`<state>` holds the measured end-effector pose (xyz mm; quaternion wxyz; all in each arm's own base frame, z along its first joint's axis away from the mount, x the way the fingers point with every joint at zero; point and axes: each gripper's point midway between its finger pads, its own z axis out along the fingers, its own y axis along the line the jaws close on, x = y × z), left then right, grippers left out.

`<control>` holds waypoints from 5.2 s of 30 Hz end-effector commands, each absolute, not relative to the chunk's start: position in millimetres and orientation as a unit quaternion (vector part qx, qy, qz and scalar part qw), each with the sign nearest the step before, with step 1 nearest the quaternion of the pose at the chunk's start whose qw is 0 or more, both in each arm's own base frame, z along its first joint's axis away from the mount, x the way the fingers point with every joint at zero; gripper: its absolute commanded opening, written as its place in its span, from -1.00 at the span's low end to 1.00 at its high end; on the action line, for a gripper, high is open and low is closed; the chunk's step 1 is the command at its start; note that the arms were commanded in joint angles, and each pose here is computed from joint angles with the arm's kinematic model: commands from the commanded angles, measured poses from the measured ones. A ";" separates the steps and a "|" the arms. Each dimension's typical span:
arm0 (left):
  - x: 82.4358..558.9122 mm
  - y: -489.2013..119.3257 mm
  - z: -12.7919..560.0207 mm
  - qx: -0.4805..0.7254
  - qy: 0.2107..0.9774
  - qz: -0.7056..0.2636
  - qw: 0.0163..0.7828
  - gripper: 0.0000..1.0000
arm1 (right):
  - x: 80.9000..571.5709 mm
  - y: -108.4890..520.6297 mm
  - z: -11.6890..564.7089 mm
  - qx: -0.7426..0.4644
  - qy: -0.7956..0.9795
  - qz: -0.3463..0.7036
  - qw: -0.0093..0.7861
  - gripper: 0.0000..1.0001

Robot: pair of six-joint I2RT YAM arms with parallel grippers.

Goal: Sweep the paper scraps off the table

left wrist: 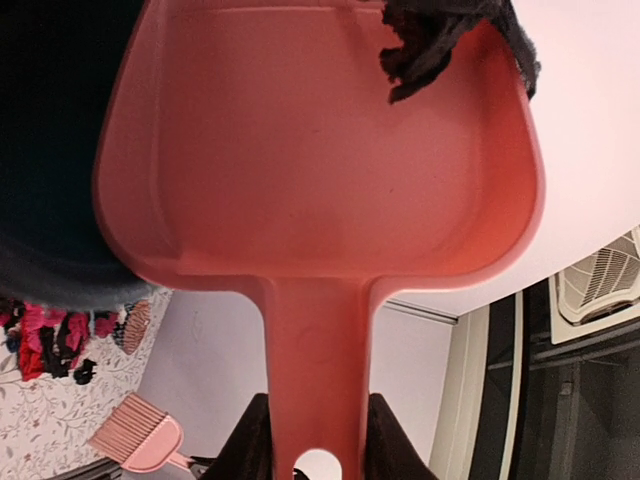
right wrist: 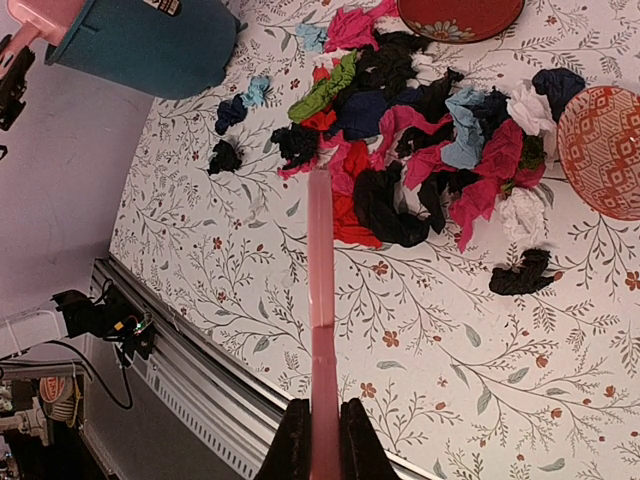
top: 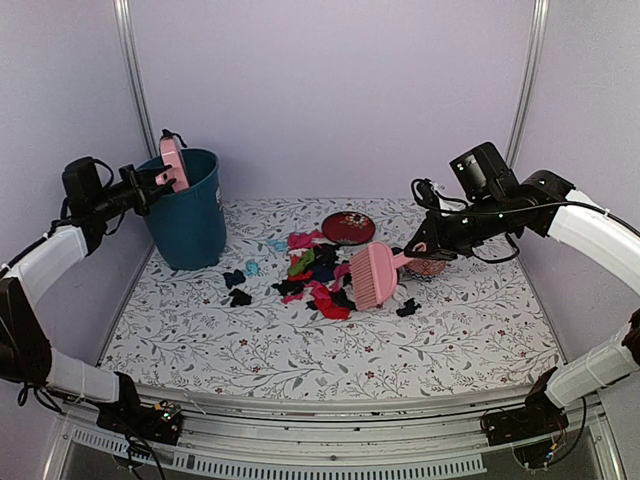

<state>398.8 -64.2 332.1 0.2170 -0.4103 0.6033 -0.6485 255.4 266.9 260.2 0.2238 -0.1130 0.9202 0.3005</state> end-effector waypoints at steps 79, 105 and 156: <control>161.2 -261.1 165.9 0.151 0.960 -0.187 0.142 -0.80 | 487.4 246.5 183.1 -0.130 0.927 -0.034 0.351 -0.98; 107.5 -253.5 131.4 0.248 0.960 -0.119 0.045 -0.79 | 333.7 251.1 245.4 -0.177 0.945 0.007 0.274 -0.97; 159.1 -307.7 63.3 0.335 0.935 -0.087 0.073 -0.83 | 217.6 377.5 200.6 -0.341 0.926 0.149 0.072 -0.96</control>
